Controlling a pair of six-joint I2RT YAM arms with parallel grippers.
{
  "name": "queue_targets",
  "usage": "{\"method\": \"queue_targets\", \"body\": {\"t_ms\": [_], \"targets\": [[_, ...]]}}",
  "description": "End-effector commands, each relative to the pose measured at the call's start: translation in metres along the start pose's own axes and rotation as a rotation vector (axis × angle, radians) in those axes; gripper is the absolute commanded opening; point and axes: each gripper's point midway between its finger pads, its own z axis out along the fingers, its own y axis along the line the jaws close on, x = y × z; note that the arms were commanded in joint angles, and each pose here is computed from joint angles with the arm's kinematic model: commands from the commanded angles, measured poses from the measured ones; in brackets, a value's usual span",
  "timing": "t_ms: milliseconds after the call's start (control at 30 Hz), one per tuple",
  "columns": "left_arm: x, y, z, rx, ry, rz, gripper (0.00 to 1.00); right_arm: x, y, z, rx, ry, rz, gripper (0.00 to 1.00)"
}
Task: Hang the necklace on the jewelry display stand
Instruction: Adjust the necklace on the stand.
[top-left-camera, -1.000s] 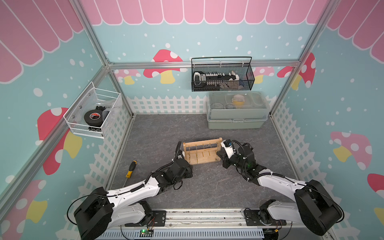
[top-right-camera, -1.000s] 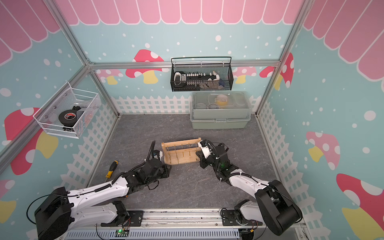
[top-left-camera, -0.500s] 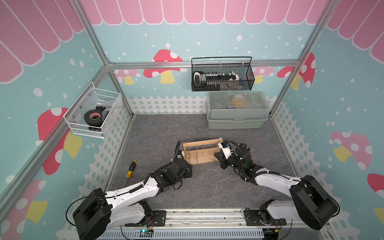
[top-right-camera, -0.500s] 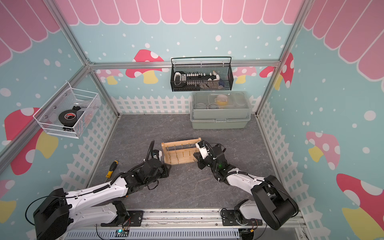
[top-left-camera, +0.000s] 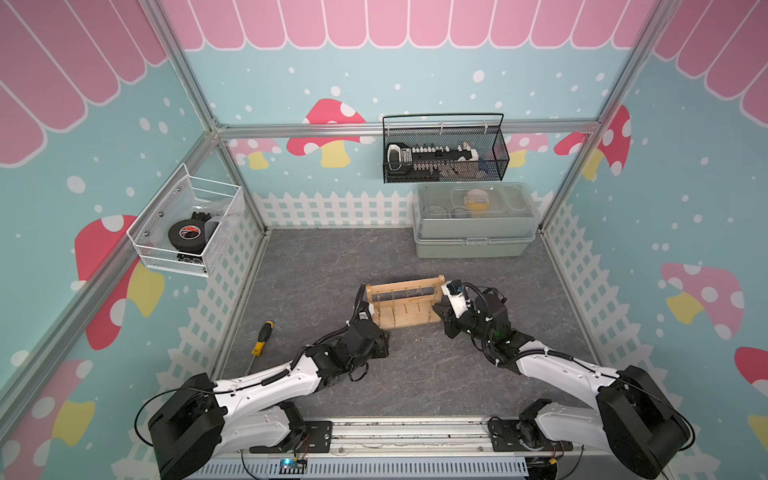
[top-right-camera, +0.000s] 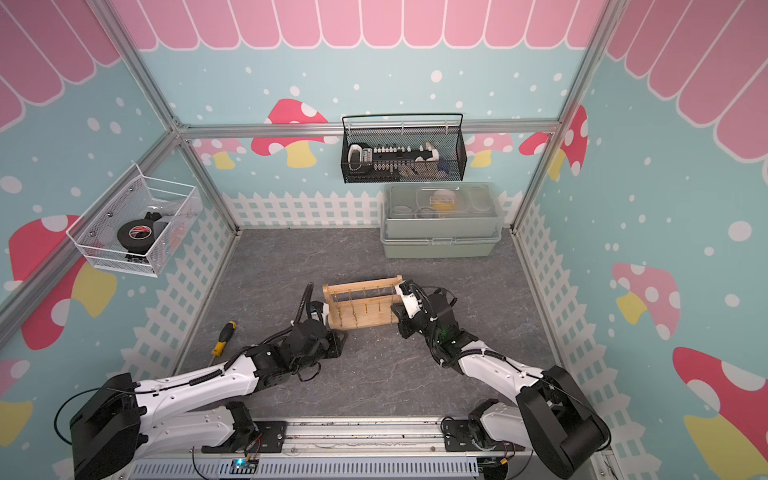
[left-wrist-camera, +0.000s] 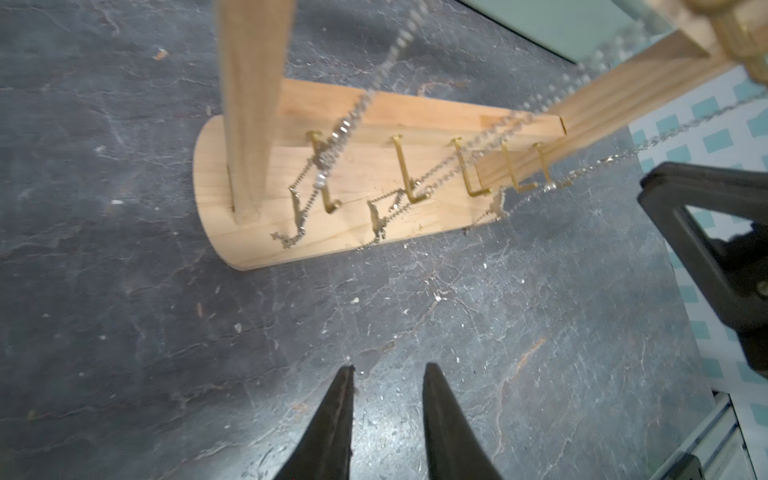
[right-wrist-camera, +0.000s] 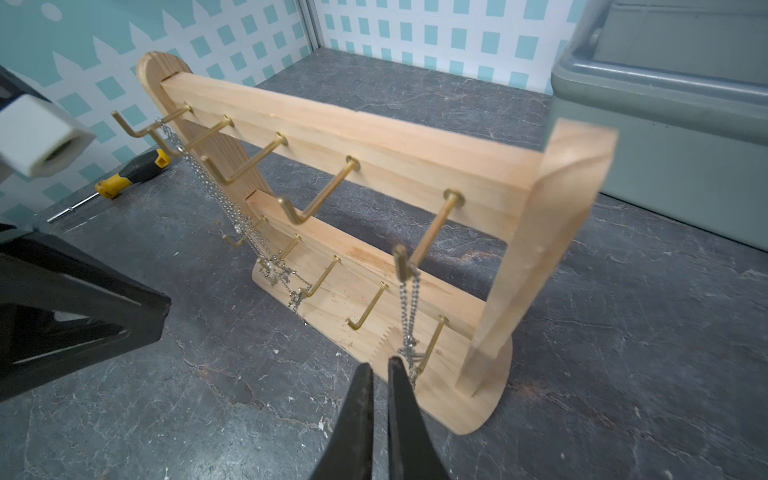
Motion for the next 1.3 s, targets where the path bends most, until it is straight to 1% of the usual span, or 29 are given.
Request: {"method": "queue_targets", "body": {"t_ms": [0,200,267,333,467,567,700,833,867,933,1067,1100,1167,1267], "targets": [[-0.015,-0.029,-0.001,0.055,-0.068,-0.006,0.29,0.007,-0.011,-0.009,0.051,0.016,-0.006,0.1],[-0.018,-0.052,0.011,0.095,-0.069,0.006,0.29,0.012,-0.023,-0.01,0.079,0.027,0.006,0.11],[-0.022,-0.057,0.014,0.087,-0.087,0.005,0.29,0.012,-0.03,-0.008,0.105,0.023,0.01,0.11],[-0.028,-0.068,0.016,0.116,-0.114,0.001,0.29,0.01,-0.033,-0.006,0.115,0.016,0.011,0.13],[-0.041,-0.089,0.025,0.134,-0.149,0.021,0.29,0.001,-0.027,0.002,0.067,-0.025,0.015,0.14],[-0.05,-0.095,0.032,0.139,-0.2,0.008,0.29,-0.001,-0.026,0.007,0.052,-0.04,0.01,0.15],[-0.05,-0.108,0.046,0.172,-0.201,0.007,0.29,-0.001,-0.033,0.004,0.089,-0.047,-0.004,0.14],[-0.051,-0.115,0.057,0.204,-0.224,0.002,0.3,0.003,-0.04,0.003,0.109,-0.03,0.005,0.14],[-0.048,-0.122,0.059,0.239,-0.213,0.008,0.3,0.002,-0.04,0.003,0.11,-0.032,0.009,0.14],[-0.049,-0.128,0.06,0.261,-0.228,0.017,0.3,0.004,-0.042,0.004,0.122,-0.027,0.011,0.14],[-0.05,-0.132,0.068,0.237,-0.23,0.029,0.3,0.004,-0.049,0.003,0.145,-0.022,0.02,0.14],[-0.053,-0.129,0.071,0.208,-0.247,0.025,0.3,0.005,-0.05,0.002,0.149,-0.022,0.024,0.14],[-0.055,-0.129,0.073,0.195,-0.262,0.029,0.3,0.003,-0.051,0.001,0.152,-0.027,0.025,0.14],[-0.06,-0.126,0.076,0.132,-0.29,0.056,0.3,0.005,-0.052,0.001,0.156,-0.024,0.03,0.14]]}}
